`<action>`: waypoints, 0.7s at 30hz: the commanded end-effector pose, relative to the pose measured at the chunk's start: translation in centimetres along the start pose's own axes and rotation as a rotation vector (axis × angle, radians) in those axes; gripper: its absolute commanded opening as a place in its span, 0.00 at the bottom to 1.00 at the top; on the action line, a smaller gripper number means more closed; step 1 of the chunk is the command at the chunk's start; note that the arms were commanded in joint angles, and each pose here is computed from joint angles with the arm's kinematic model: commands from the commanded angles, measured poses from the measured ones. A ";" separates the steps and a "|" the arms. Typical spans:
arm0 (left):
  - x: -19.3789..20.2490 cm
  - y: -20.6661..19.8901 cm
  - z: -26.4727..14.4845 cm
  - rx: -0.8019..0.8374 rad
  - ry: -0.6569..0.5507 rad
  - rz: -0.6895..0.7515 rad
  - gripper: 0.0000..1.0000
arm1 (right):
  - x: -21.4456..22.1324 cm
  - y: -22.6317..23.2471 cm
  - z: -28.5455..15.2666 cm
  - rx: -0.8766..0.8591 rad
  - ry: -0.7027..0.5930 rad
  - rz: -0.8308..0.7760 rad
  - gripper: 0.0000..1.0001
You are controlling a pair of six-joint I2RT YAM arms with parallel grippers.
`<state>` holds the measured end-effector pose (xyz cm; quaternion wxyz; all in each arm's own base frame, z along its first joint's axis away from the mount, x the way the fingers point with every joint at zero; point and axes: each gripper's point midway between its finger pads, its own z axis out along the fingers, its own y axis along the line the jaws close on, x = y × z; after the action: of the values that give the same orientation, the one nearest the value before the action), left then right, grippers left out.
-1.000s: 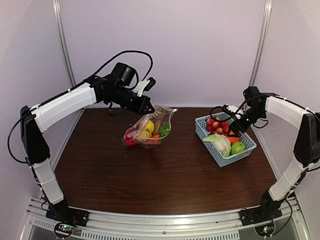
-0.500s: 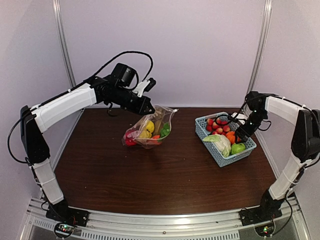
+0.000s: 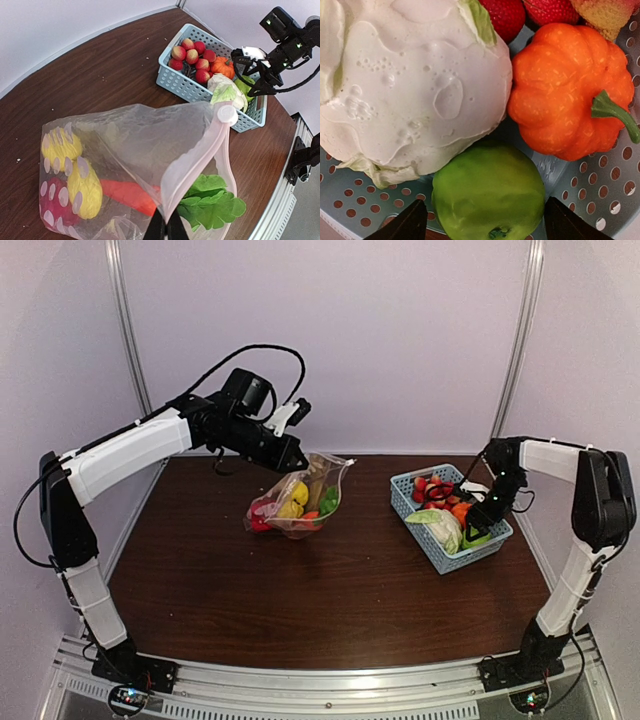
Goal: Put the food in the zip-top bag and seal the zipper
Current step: Pick up the fake fruit from the bin.
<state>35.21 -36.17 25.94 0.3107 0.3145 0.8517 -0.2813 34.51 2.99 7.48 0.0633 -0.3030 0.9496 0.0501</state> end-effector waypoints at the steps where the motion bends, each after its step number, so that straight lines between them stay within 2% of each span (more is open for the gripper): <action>1: -1.5 -0.5 -1.5 0.012 -0.059 0.005 0.00 | 1.0 0.6 1.3 -0.048 0.037 0.039 0.81; 8: -1.3 -0.6 -1.5 0.018 -0.056 0.006 0.00 | 1.6 0.9 2.4 -0.071 0.066 0.054 0.75; 13: -1.3 -0.6 -1.6 0.018 -0.057 0.004 0.00 | 1.5 0.7 2.3 -0.069 0.070 0.058 0.59; 16: -1.3 -0.6 -1.9 0.014 -0.061 0.006 0.00 | 1.0 0.6 0.9 -0.051 0.044 0.056 0.52; 21: -1.4 -0.6 -1.9 0.009 -0.063 0.005 0.00 | -0.7 0.2 -4.0 0.021 -0.065 0.051 0.50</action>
<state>35.02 -36.03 26.32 0.3133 0.3145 0.8502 -0.2830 34.08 3.02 6.72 0.0487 -0.2831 0.9559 0.0618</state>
